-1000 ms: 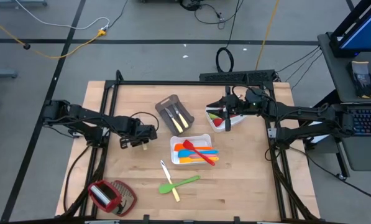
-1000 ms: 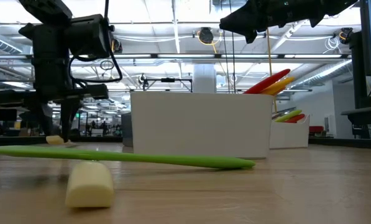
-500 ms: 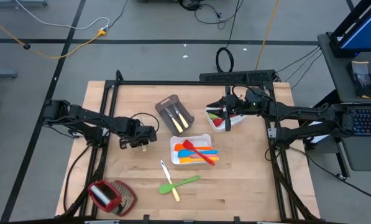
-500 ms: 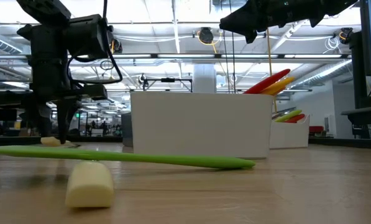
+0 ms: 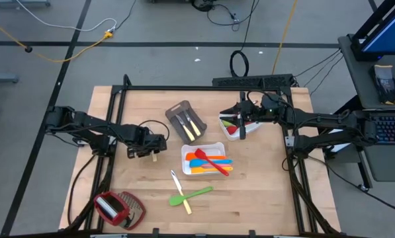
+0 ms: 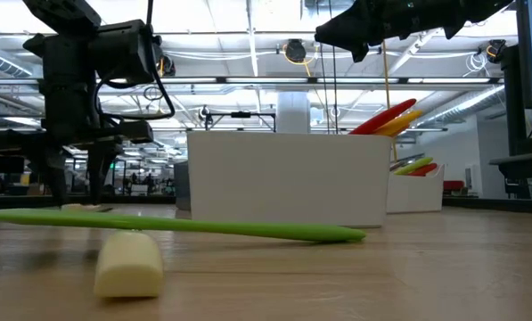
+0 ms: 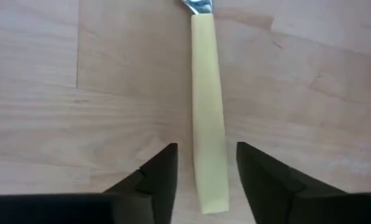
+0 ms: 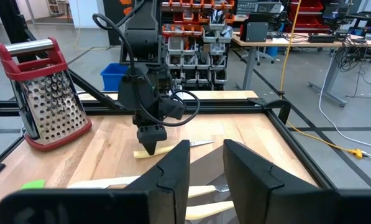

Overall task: Pick & Place Kitchen Items
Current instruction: Put the yellow knife into the black bin, then put the green spatula into bottom white bin

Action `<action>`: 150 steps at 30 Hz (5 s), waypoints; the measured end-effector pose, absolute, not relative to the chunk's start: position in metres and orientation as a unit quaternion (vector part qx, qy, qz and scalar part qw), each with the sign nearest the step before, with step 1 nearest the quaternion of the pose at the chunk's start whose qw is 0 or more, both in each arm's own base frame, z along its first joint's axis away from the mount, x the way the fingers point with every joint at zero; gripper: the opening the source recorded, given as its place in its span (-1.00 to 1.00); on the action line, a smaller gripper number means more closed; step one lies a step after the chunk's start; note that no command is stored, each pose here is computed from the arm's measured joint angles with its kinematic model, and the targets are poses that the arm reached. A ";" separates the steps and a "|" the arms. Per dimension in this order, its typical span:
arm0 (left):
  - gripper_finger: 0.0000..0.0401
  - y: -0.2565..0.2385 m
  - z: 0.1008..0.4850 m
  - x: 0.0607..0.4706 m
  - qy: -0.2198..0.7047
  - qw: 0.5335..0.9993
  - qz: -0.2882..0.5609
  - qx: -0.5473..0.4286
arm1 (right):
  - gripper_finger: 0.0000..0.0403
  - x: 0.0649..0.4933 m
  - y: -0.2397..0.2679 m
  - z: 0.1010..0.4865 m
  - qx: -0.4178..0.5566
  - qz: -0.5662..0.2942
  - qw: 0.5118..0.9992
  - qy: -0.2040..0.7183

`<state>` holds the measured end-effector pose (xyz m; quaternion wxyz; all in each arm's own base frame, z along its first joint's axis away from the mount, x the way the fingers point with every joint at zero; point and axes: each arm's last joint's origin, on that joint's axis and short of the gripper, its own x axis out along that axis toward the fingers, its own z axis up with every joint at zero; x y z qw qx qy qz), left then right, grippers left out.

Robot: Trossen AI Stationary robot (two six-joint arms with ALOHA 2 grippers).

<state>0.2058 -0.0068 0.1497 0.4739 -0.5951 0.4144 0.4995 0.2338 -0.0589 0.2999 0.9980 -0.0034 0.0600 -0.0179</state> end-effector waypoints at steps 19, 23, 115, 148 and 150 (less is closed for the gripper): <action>0.05 -0.008 0.126 0.218 0.439 0.453 0.515 -0.580 | -0.56 0.234 -0.059 0.300 -0.003 -0.018 0.998 0.061; -0.04 -0.008 0.125 0.217 0.440 0.449 0.521 -0.578 | -0.56 0.234 -0.059 0.300 -0.002 -0.018 0.998 0.061; -0.73 0.055 0.197 0.270 0.048 0.416 0.255 -0.872 | -0.56 0.232 -0.058 0.291 0.019 -0.018 0.994 0.103; 0.25 -0.005 0.228 0.286 0.077 0.510 0.054 -0.855 | -0.56 0.232 -0.059 0.291 0.021 -0.018 0.994 0.104; 0.25 -0.022 0.228 0.286 0.087 0.500 0.049 -0.860 | -0.56 0.232 -0.058 0.291 0.021 -0.018 0.994 0.105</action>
